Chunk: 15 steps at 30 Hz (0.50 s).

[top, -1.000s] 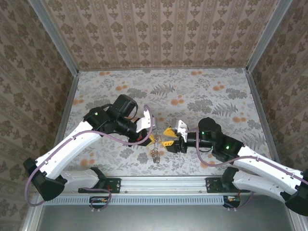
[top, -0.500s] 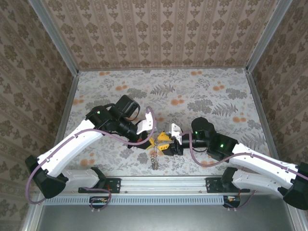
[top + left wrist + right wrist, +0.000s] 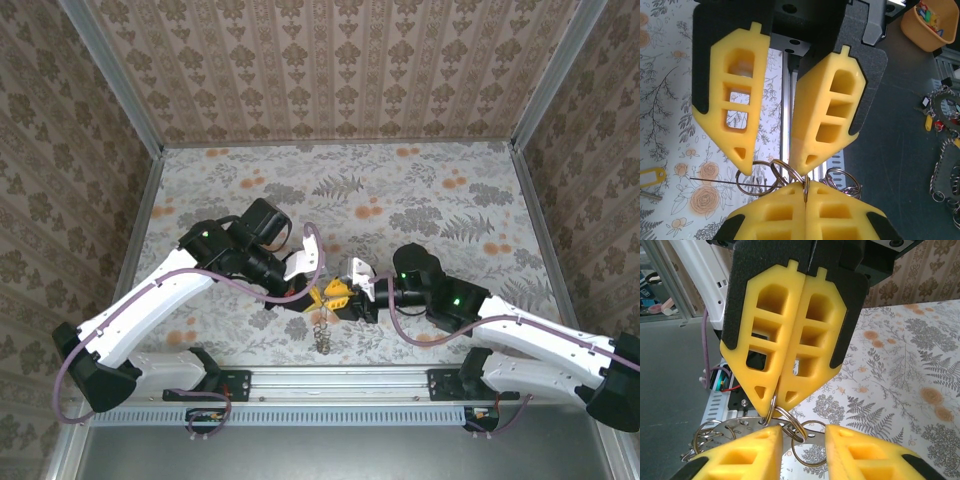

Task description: Put the keys on the keyring

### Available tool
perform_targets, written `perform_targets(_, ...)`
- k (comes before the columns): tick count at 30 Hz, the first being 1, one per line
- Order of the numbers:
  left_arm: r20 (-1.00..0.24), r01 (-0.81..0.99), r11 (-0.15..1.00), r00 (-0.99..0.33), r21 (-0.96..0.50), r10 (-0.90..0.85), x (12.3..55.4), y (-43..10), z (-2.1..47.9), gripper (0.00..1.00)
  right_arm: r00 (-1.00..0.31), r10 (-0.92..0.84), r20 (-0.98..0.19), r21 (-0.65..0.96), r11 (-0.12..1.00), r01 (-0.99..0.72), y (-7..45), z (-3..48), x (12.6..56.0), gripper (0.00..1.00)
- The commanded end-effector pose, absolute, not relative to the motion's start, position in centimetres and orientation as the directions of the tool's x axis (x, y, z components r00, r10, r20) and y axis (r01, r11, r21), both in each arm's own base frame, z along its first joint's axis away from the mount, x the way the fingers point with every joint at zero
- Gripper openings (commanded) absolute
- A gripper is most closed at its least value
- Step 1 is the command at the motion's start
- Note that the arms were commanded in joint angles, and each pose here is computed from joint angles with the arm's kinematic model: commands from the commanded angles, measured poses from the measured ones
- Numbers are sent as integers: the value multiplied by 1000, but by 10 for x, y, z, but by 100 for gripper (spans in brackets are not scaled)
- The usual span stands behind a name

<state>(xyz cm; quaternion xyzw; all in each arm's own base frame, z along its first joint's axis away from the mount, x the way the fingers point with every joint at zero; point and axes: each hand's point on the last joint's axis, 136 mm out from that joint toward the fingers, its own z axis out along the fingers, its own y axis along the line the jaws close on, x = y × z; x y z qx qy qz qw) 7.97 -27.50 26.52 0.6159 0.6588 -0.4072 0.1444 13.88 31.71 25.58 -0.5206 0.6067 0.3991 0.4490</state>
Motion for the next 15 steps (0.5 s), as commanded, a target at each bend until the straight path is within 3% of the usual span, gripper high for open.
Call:
perform_targets(1, -723, 928, -140, -168, -346, 670, 74, -278, 276, 0, 9, -221, -975, -30, 90, -995, 324, 281, 133, 19)
perform_targets(7, -727, 931, -136, -167, -339, 666, 75, -278, 276, 0, 12, -222, -975, -36, 102, -994, 322, 280, 133, 1)
perform_targets(11, -732, 936, -124, -170, -329, 659, 78, -279, 277, 0, 3, -221, -975, -28, 110, -994, 319, 282, 132, 0)
perform_targets(15, -745, 951, -82, -177, -297, 643, 86, -278, 278, 0, -17, -201, -980, -22, 190, -982, 312, 286, 142, 0)
